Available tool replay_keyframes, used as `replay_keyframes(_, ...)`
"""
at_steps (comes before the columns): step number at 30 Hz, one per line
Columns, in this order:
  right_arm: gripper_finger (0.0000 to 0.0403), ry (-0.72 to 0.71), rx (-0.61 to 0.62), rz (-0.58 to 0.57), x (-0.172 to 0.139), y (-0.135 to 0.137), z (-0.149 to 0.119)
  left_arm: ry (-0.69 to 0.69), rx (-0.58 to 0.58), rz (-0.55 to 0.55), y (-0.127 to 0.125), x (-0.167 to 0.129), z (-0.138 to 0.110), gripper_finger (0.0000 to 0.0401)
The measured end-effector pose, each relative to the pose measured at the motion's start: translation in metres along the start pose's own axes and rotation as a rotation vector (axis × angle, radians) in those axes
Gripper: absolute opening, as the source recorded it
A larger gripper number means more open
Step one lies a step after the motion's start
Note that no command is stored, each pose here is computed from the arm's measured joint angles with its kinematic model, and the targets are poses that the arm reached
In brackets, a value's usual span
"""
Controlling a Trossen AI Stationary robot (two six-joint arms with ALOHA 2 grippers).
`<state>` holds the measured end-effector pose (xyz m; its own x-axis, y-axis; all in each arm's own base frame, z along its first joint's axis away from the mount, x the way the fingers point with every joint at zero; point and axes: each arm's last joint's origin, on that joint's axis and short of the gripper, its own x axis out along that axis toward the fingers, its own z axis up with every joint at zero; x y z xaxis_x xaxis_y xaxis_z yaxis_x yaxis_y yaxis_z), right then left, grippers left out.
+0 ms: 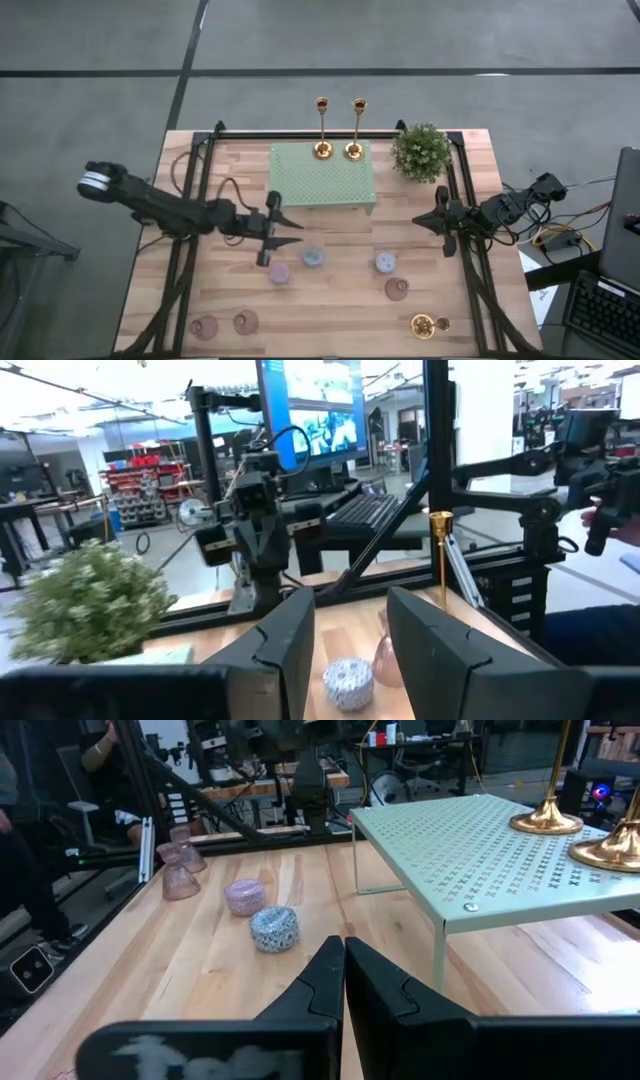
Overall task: Pick & Place candle stick holders
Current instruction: Put the gold candle holder on the shelf
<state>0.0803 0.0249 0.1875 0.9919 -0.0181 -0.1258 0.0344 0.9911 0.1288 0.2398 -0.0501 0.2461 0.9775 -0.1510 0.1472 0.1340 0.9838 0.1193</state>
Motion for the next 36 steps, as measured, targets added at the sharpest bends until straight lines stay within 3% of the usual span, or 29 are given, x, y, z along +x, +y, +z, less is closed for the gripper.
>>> replay_keyframes(5,0.0008,0.000,-0.016,0.000,0.000,0.000,0.000,0.005,0.012,-0.106,-0.004,0.053,-0.008,0.0133)
replay_keyframes(11,0.0008,0.000,0.088,0.000,0.000,0.000,0.000,0.046,0.010,-0.165,-0.005,0.116,-0.013,0.0133)
replay_keyframes(15,0.0008,0.000,0.111,0.000,0.000,0.000,0.000,0.069,0.005,-0.171,-0.007,0.148,-0.019,0.0133)
replay_keyframes(24,0.0008,-0.002,0.145,0.000,0.000,0.000,0.000,0.149,-0.063,-0.306,-0.017,0.216,-0.048,0.0133)
replay_keyframes(30,0.0008,-0.004,0.145,0.001,0.000,0.000,0.000,0.208,-0.080,-0.331,-0.017,0.225,-0.058,0.0133)
replay_keyframes(36,0.0008,-0.040,0.167,0.011,0.000,0.001,0.004,0.306,-0.064,-0.339,-0.011,0.189,-0.036,0.0133)
